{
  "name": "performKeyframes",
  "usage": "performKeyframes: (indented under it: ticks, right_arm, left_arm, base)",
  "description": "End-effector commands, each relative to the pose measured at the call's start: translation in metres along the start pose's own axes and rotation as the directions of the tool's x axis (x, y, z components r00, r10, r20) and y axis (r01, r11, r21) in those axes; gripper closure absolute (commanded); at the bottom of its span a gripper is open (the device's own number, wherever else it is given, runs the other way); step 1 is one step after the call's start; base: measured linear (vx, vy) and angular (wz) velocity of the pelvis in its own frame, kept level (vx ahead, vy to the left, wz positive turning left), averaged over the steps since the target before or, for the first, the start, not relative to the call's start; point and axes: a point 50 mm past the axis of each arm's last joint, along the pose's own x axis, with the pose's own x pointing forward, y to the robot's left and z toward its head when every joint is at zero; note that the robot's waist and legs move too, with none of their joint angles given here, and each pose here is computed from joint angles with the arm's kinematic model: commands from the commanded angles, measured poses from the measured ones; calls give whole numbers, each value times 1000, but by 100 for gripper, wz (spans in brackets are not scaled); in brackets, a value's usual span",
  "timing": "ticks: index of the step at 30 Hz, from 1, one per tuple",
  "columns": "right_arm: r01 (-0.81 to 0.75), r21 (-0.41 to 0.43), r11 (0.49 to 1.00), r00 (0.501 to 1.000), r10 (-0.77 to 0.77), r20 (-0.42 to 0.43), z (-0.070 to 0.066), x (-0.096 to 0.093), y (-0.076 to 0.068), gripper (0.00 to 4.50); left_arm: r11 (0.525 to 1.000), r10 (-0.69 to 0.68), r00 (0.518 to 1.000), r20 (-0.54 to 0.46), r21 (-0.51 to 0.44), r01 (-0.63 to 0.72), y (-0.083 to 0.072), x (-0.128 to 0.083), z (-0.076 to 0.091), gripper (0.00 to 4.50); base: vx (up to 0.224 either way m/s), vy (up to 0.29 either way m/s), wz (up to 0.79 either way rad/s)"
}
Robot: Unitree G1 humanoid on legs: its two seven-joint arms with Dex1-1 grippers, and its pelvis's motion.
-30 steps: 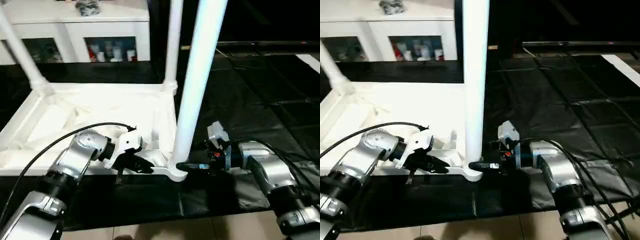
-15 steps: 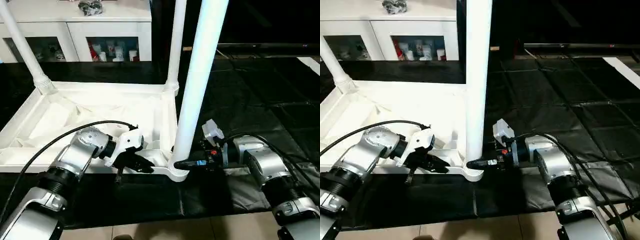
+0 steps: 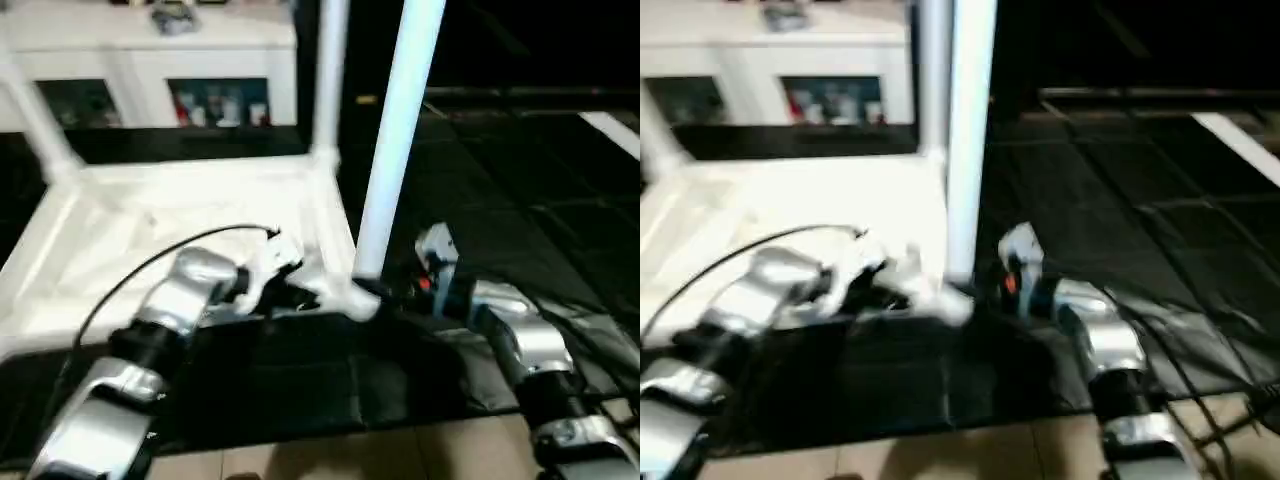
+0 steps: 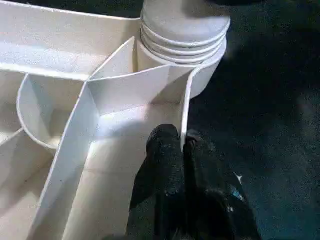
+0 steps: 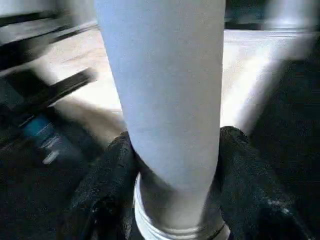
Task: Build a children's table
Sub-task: Rotate leg to tighten
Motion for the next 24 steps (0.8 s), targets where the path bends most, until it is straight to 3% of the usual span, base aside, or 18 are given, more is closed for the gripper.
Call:
performKeyframes:
  ticks: [1, 3, 4, 6, 9, 15, 17, 24]
  right_arm:
    - [-87, 85, 993, 992, 94, -85, -20, 27, 32, 252]
    - [3, 98, 995, 994, 8, -107, -22, 35, 31, 253]
    - [102, 128, 987, 990, -87, -115, -20, 49, 32, 253]
    - [140, 145, 979, 987, -128, -93, -15, 58, 33, 253]
    - [141, 144, 980, 988, -131, -78, -13, 58, 33, 181]
    - [115, 78, 990, 992, -110, -59, -16, 43, 27, 134]
    - [89, 22, 996, 995, -88, -44, -16, 26, 14, 116]
    - [-38, -58, 998, 999, 37, -18, -4, -8, -4, 53]
  left_arm:
    - [996, 88, 988, 128, 7, -90, 2, 6, 37, 450]
    - [993, 119, 982, 146, -15, -119, 0, 12, 43, 450]
    - [988, 156, 972, 174, -42, -152, -4, 22, 53, 450]
    - [987, 162, 968, 192, -42, -157, -8, 28, 60, 450]
    - [987, 159, 969, 191, -32, -155, -8, 28, 60, 450]
    - [990, 134, 976, 171, 15, -139, -3, 18, 49, 450]
    - [993, 93, 983, 155, 58, -103, -2, 12, 40, 450]
    - [982, -70, 992, 109, 183, 50, -5, -5, 22, 450]
  base:
    - [0, 0, 0]
    - [0, 0, 0]
    - [0, 0, 0]
    - [0, 0, 0]
    - [0, 0, 0]
    - [0, 0, 0]
    - [0, 0, 0]
    - [0, 0, 0]
